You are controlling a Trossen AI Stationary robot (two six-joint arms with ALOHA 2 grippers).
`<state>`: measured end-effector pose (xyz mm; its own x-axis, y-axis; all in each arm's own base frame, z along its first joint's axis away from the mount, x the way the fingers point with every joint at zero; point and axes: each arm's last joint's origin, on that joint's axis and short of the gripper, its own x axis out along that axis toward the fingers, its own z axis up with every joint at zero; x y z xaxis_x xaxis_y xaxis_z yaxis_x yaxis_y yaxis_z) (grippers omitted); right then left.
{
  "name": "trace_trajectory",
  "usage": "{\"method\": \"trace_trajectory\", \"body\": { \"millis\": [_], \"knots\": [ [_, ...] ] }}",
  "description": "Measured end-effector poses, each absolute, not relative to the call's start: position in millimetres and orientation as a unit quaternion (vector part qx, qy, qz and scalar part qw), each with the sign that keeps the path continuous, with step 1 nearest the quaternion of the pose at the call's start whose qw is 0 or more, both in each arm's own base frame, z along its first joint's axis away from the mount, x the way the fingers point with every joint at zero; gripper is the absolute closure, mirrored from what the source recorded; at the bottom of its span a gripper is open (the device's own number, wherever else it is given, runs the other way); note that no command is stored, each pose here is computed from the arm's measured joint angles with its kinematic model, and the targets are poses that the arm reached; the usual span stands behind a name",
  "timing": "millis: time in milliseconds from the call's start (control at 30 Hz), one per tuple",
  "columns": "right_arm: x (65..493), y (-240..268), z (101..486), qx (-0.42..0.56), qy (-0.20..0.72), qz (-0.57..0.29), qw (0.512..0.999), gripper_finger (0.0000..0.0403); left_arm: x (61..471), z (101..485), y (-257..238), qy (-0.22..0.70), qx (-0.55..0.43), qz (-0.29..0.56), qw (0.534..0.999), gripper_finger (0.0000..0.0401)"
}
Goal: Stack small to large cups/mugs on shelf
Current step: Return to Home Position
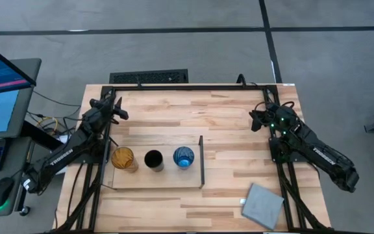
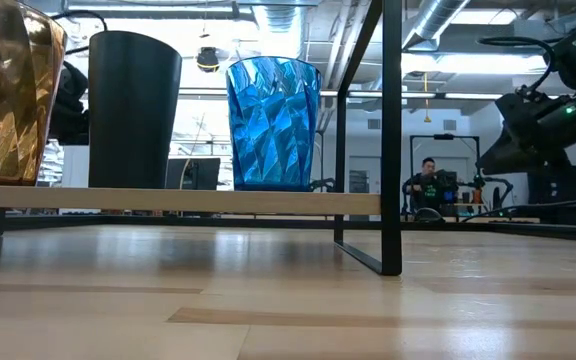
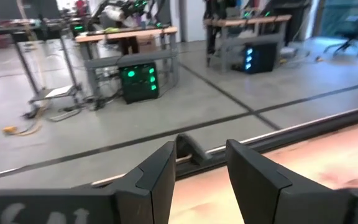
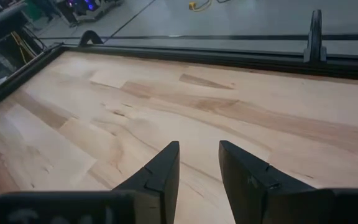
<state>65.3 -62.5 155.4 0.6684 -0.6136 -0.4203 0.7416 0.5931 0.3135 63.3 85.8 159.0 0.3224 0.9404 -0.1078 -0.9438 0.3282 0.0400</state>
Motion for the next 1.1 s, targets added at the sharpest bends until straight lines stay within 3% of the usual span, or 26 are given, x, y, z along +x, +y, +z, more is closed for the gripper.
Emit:
{"method": "trace_trajectory", "body": {
  "millis": [433,1100],
  "knots": [
    [65,-63,155,0.210,0.147,-0.380,0.889,0.0268,57,174,76,-0.028,0.013,0.559,0.829,0.0266],
    [65,-63,155,0.209,0.146,-0.380,0.889,0.0267,61,174,73,-0.030,0.002,0.521,0.853,0.0266]
  ]
}}
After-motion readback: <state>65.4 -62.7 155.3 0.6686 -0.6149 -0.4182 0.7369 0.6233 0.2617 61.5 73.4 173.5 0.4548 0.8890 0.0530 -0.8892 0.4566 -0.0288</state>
